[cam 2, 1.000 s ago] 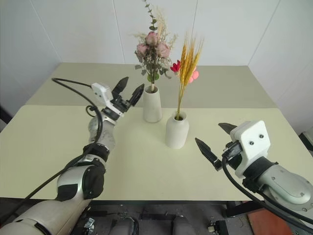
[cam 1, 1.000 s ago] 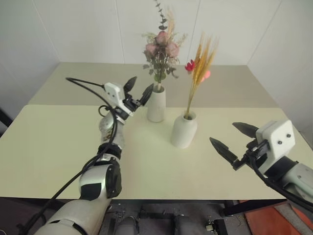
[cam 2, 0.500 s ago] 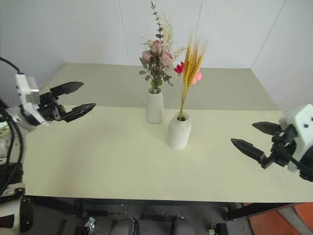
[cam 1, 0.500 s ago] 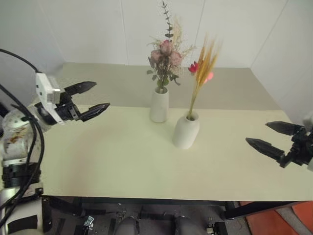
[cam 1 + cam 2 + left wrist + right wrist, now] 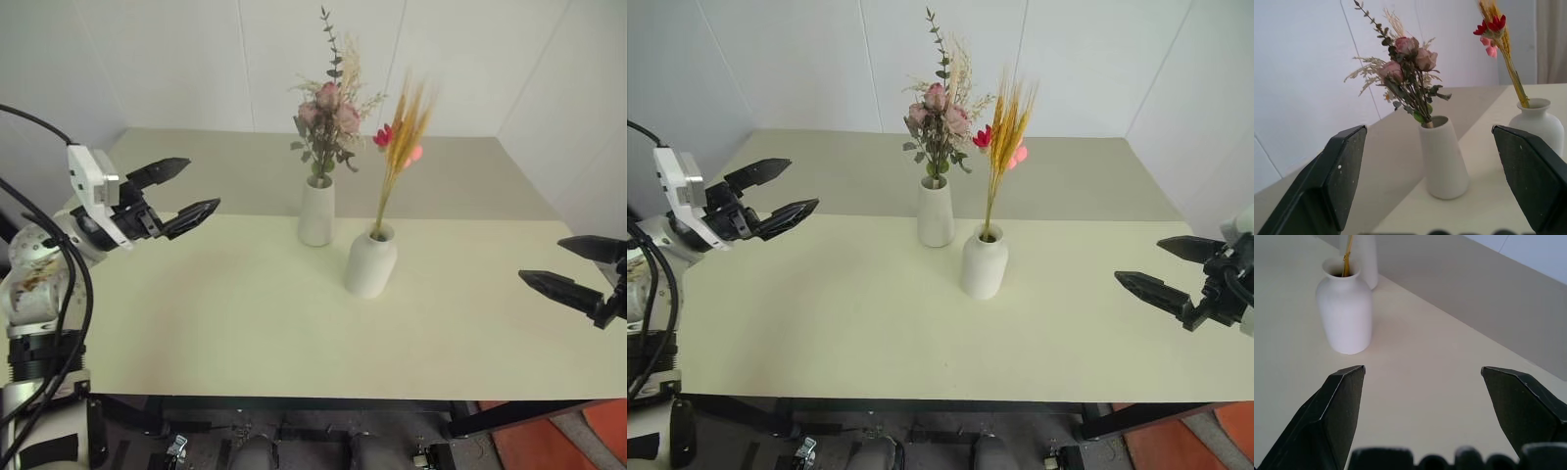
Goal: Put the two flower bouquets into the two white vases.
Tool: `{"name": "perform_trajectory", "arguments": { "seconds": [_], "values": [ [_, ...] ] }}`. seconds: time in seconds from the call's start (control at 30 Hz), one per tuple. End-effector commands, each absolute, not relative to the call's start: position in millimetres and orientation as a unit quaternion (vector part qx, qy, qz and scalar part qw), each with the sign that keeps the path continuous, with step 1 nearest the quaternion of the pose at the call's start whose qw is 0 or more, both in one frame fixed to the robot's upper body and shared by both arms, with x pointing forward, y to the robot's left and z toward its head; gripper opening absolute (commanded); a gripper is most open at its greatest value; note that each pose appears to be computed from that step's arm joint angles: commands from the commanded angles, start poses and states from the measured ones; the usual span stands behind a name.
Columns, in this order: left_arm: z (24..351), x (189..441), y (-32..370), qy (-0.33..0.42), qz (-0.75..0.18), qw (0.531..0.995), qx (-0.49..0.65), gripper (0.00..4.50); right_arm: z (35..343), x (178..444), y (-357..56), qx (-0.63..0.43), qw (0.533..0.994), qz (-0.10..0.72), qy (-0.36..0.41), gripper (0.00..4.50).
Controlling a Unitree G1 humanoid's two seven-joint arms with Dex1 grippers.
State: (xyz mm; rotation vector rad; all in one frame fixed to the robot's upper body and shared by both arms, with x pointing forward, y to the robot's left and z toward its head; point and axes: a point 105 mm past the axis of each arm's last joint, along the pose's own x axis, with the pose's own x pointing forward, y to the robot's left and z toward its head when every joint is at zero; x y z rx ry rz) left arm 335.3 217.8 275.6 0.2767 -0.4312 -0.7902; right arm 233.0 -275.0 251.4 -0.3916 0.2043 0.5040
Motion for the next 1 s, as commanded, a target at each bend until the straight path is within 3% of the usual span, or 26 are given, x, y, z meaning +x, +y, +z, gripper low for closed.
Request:
{"name": "perform_trajectory", "arguments": {
  "seconds": [0.03, 0.2, 0.43, 0.9, 1.0],
  "values": [
    [304, 335, 212, -0.247, -0.331, 0.894, 0.172, 4.45, 274, 228, -273, -0.213, 0.947, 0.232, 0.066, 4.50],
    [297, 349, 214, -0.192, -0.282, 0.913, 0.224, 4.45, 275, 229, -269, -0.222, 0.944, 0.237, 0.061, 4.50],
    [305, 349, 215, -0.184, -0.249, 0.920, 0.240, 4.45, 280, 228, -261, -0.261, 0.931, 0.254, 0.023, 4.50],
    [313, 345, 217, -0.149, -0.245, 0.942, 0.173, 4.45, 282, 231, -257, -0.279, 0.923, 0.263, 0.030, 4.50],
    [304, 341, 220, -0.131, -0.251, 0.935, 0.214, 4.45, 276, 235, -256, -0.279, 0.920, 0.271, 0.043, 4.50]
  ]
}}
